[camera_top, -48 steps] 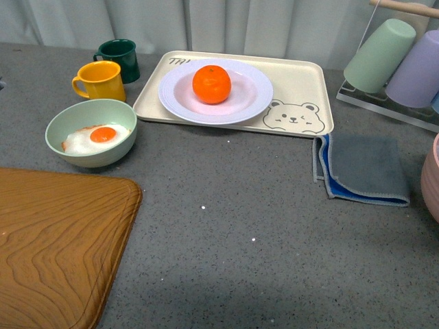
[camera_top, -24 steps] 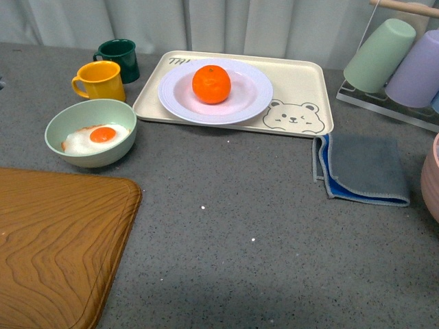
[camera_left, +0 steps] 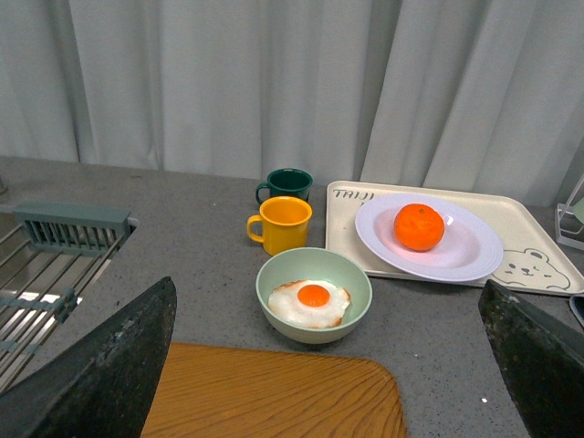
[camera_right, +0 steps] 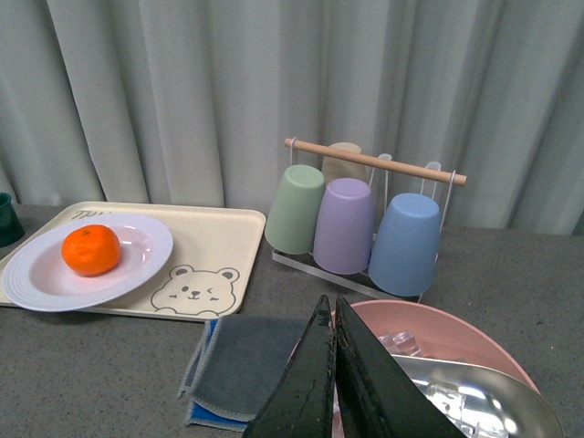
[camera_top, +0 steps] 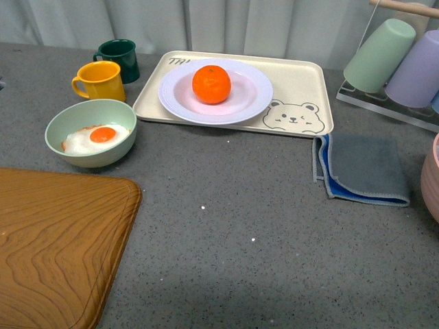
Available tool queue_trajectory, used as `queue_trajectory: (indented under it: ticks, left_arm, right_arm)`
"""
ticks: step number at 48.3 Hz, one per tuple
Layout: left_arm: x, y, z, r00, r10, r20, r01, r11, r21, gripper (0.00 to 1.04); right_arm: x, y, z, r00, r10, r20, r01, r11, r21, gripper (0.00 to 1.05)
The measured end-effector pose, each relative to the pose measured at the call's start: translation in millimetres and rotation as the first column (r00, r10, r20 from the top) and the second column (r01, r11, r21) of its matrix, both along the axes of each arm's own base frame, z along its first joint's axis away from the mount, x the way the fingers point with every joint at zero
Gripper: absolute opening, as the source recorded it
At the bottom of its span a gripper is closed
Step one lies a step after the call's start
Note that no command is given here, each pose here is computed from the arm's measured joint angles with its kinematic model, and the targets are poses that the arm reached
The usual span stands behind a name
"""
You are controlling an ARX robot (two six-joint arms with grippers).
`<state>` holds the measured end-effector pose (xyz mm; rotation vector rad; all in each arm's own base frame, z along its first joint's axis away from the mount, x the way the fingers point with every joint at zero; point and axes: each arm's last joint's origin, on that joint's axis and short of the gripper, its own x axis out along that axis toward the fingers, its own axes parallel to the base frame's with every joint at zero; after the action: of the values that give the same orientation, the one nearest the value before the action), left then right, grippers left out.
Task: Place orange and plate with both arms
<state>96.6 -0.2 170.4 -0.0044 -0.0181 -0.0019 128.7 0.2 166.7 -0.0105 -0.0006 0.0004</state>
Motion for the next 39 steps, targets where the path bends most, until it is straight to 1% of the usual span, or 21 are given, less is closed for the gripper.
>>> queue_trajectory:
  ticks: [39]
  left_arm:
    - [0.0,0.0,0.0,1.0,0.0,0.0,0.0,1.0,0.0,0.98]
  right_arm:
    - [-20.2,0.0,1.4,1.0,0.0,0.008,0.0,1.0,0.0,0.01]
